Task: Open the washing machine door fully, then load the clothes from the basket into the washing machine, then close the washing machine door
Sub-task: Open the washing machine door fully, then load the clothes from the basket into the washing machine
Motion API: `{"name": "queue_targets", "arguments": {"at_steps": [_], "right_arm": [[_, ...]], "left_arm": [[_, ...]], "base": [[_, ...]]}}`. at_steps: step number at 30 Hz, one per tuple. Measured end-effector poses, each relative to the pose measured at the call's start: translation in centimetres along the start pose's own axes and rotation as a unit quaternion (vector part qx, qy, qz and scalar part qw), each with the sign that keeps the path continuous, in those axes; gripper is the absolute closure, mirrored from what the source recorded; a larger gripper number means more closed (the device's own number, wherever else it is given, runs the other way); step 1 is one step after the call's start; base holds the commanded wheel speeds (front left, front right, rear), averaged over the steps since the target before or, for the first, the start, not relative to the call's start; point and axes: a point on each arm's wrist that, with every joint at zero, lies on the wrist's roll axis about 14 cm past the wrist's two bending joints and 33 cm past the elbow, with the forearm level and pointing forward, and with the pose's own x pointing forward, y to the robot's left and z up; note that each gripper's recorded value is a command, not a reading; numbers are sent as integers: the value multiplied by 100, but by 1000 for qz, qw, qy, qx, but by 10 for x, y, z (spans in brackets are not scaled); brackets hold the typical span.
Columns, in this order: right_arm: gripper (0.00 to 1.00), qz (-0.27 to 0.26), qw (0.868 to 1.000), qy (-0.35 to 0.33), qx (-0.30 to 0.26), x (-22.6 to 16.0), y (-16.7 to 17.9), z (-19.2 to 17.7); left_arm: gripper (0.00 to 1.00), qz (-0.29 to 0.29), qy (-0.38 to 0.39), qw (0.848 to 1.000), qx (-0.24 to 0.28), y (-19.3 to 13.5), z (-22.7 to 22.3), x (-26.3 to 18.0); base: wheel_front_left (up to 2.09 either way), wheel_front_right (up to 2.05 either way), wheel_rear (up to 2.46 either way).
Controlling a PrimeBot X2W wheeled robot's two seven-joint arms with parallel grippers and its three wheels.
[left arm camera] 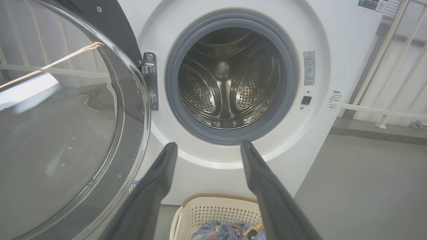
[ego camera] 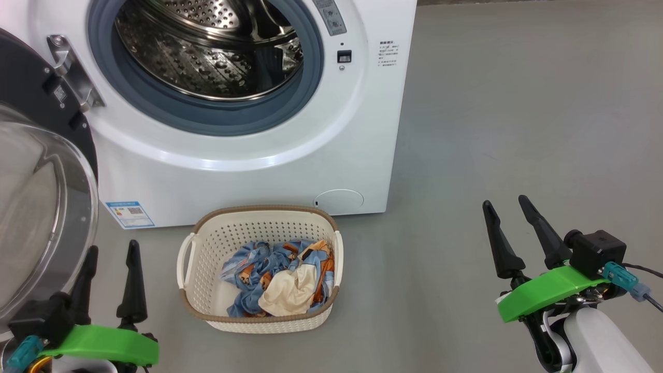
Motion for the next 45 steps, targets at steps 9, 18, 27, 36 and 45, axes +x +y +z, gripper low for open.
{"name": "queue_targets", "arguments": {"at_steps": [9,18,27,36,45], "right_arm": [[0,0,1000,0,0,0,0,0],[0,0,1000,0,0,0,0,0],[0,1,1000,1,0,0,0,0],[0,2,1000,3,1,1,1,-3],[0,1,1000,6,1,1,0,-5]], "left_arm": [[0,-2,3,1000,4,-1,-3,0],[0,0,2,1000,7,1,-2,0],[0,3,3,1000,4,1,-3,-1],[0,0,5,1000,6,1,-5,0],[0,0,7,1000,9,1,-7,1]], "base": [[0,0,0],[0,0,0],[1,-1,0],[79,-79,0],[120,-120,0]]}}
